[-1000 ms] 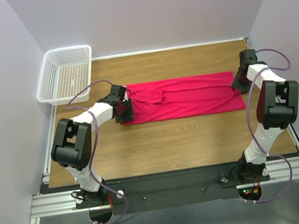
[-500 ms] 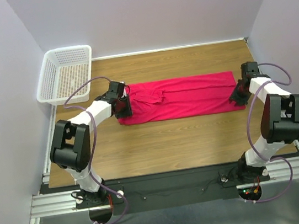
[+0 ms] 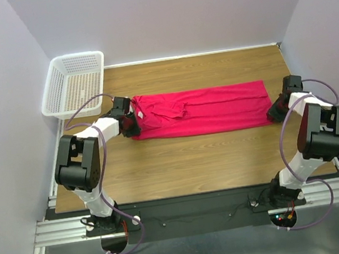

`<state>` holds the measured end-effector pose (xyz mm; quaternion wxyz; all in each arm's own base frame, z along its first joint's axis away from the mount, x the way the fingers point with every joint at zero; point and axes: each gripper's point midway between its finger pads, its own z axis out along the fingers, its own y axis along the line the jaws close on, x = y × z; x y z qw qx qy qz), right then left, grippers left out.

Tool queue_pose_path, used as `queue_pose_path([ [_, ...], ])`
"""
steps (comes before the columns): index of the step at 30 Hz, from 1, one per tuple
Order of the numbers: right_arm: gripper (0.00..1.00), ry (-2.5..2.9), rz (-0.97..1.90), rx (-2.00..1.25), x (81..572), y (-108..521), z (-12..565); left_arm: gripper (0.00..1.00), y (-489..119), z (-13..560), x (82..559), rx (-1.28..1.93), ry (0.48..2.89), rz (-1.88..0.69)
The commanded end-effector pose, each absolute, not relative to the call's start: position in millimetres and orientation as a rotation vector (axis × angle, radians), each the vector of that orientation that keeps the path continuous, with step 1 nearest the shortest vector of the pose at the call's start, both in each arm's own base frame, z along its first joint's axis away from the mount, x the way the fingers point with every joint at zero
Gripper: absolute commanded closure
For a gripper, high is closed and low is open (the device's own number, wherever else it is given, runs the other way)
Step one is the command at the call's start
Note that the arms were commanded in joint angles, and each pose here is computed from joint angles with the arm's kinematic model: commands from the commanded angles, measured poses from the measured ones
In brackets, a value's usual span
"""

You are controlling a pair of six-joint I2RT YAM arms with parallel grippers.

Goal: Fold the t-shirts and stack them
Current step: Fold the tshirt

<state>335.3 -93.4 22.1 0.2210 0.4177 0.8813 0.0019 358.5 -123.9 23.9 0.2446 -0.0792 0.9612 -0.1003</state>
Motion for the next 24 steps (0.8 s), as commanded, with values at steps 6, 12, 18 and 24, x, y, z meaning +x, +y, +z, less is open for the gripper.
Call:
queue_pose_path([
  [6,0.72,2.409,-0.012,1.147,328.0,-103.2,29.3,0.67,-114.6,31.1,322.6,-0.283,2.675,-0.329],
  [12,0.69,2.361,0.074,0.906,354.3,-64.6,81.7,0.53,-122.1,64.6,327.7,-0.304,2.604,-0.405],
  [18,0.52,2.375,0.146,0.338,388.2,46.9,134.0,0.30,-118.1,104.3,333.2,-0.329,2.487,-0.412],
  [24,0.37,2.280,0.276,-0.244,411.7,176.1,178.1,0.29,-132.1,110.8,340.2,-0.289,2.480,-0.440],
])
